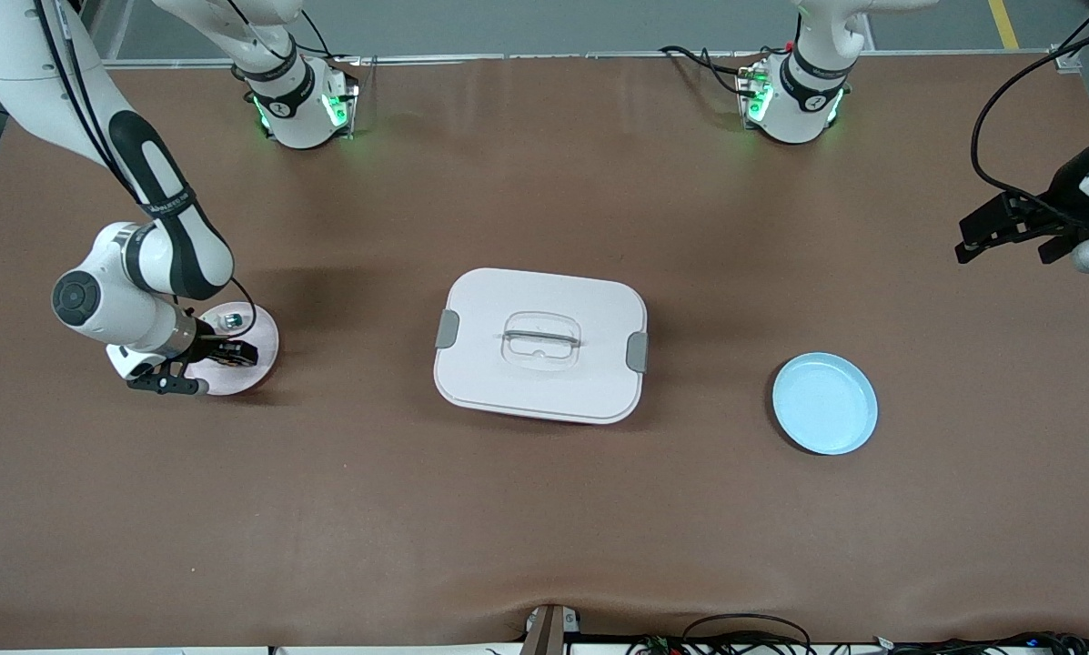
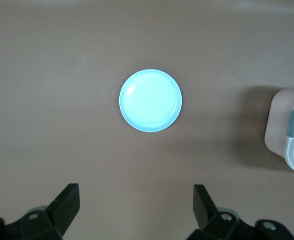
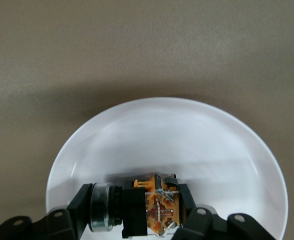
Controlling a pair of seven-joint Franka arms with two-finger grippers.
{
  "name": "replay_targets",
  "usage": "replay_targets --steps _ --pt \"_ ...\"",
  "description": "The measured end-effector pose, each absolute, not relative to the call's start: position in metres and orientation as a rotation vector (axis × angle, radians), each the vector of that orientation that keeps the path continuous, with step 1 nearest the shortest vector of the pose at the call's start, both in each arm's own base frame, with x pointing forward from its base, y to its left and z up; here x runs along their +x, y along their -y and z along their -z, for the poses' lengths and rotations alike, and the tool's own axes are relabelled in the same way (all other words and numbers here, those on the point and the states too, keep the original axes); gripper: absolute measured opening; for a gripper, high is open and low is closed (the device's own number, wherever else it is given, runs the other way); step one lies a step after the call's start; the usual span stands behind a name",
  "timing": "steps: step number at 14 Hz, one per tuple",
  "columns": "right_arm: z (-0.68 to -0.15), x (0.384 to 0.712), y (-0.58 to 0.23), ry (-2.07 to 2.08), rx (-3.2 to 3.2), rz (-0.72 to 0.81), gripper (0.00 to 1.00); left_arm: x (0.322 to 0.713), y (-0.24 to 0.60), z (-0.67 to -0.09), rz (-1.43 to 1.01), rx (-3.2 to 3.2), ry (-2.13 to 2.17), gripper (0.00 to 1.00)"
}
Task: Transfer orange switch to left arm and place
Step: 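Lift the switch with the right gripper while the left gripper approaches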
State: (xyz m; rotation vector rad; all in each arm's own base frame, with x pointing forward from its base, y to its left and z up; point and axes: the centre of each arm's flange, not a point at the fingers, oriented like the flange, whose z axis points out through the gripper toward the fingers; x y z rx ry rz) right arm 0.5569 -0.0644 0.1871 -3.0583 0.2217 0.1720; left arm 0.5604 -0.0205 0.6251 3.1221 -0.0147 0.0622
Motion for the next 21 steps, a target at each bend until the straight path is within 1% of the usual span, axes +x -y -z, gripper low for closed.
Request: replay_targets --steps 3,5,8,11,15,17,21 --pt "-0.227 0.57 0.048 -0.325 -2.922 -0.315 0.72 0.56 0.02 -0.625 -0.062 3.122 0.015 1.0" --pt "-0.259 0.576 0.037 -0.392 -2.842 -0.374 0.72 0.56 0.021 -0.626 -0.066 3.12 0.016 1.0" --pt "-0.293 0.573 0.018 -0.535 -2.785 -0.458 0.72 0.56 0.033 -0.64 -0.105 3.077 0.035 1.0" --pt "-0.328 0.564 -0.028 -0.716 -2.67 -0.56 0.72 0.554 0.058 -0.654 -0.111 2.977 0.079 1.0" --pt "-0.369 0.558 -0.089 -0.971 -2.552 -0.615 0.72 0.55 0.081 -0.664 -0.098 2.813 0.099 1.0" --pt "-0.39 0.561 -0.12 -1.11 -2.501 -0.624 0.72 0.549 0.095 -0.666 -0.08 2.73 0.114 1.0" --pt "-0.432 0.567 -0.182 -1.255 -2.386 -0.636 0.72 0.557 0.132 -0.648 0.018 2.533 0.137 1.0"
